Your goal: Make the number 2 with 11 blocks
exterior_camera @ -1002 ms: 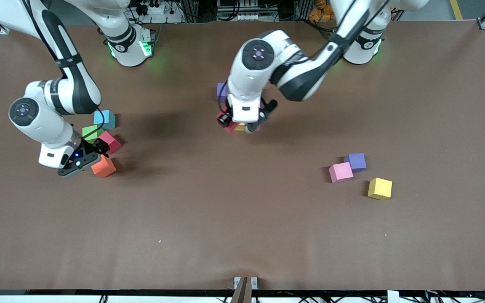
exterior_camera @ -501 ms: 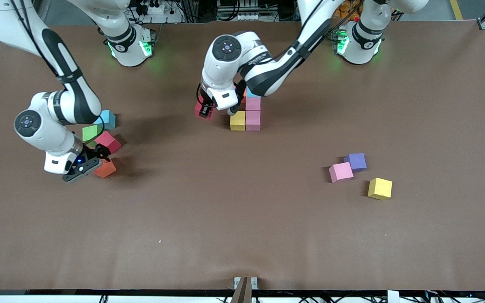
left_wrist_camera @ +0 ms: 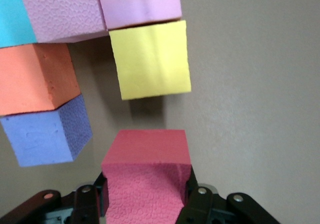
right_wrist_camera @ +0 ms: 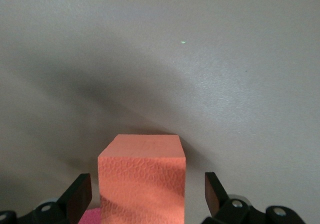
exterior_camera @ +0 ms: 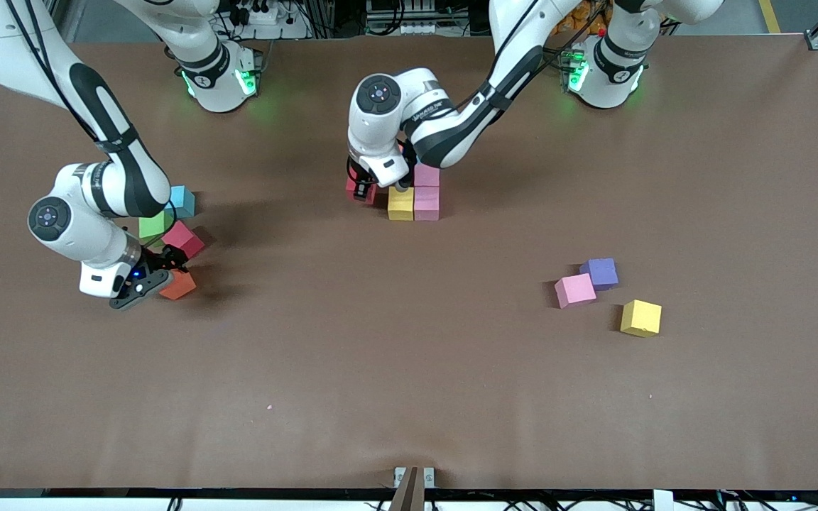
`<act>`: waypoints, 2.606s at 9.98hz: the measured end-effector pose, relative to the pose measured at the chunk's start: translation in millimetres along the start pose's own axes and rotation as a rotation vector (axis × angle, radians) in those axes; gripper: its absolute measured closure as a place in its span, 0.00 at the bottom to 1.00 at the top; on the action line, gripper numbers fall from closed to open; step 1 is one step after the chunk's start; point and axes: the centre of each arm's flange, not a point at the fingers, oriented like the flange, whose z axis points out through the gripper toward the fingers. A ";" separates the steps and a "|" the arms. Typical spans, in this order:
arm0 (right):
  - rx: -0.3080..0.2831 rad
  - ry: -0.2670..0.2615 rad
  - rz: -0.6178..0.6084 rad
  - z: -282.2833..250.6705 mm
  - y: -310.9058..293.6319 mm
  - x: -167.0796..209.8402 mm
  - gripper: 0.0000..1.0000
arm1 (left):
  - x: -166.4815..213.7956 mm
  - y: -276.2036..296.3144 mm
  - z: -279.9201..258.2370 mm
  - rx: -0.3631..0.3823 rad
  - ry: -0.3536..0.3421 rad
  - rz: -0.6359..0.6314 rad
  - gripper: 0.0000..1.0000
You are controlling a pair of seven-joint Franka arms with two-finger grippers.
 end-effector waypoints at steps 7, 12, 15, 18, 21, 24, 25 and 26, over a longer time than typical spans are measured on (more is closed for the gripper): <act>0.015 0.003 -0.011 24.0 -2.6 0.2 0.00 | 19.5 13.0 34.6 -0.010 -0.005 -0.050 0.42; 0.013 0.012 -0.025 29.1 -0.5 2.5 0.27 | 26.2 17.2 41.4 -0.007 0.005 -0.062 0.42; 0.006 0.021 -0.029 24.9 1.4 6.2 0.41 | 27.0 16.9 44.0 -0.004 0.007 -0.063 0.42; -0.010 0.039 -0.040 4.6 1.5 15.8 0.41 | 28.6 16.0 50.1 0.003 0.013 -0.064 0.42; -0.015 0.063 -0.083 -13.7 -20.4 35.9 0.41 | 28.9 15.0 52.6 0.007 0.015 -0.064 0.42; -0.022 0.057 -0.068 -43.5 -59.1 60.5 0.41 | 28.3 14.2 53.1 0.007 0.015 -0.062 0.41; -0.020 0.050 -0.062 -46.4 -64.4 62.5 0.41 | 28.1 13.9 53.1 0.008 0.015 -0.062 0.41; -0.021 0.048 -0.057 -46.8 -62.9 61.4 0.41 | 27.9 13.8 53.2 0.008 0.015 -0.061 0.41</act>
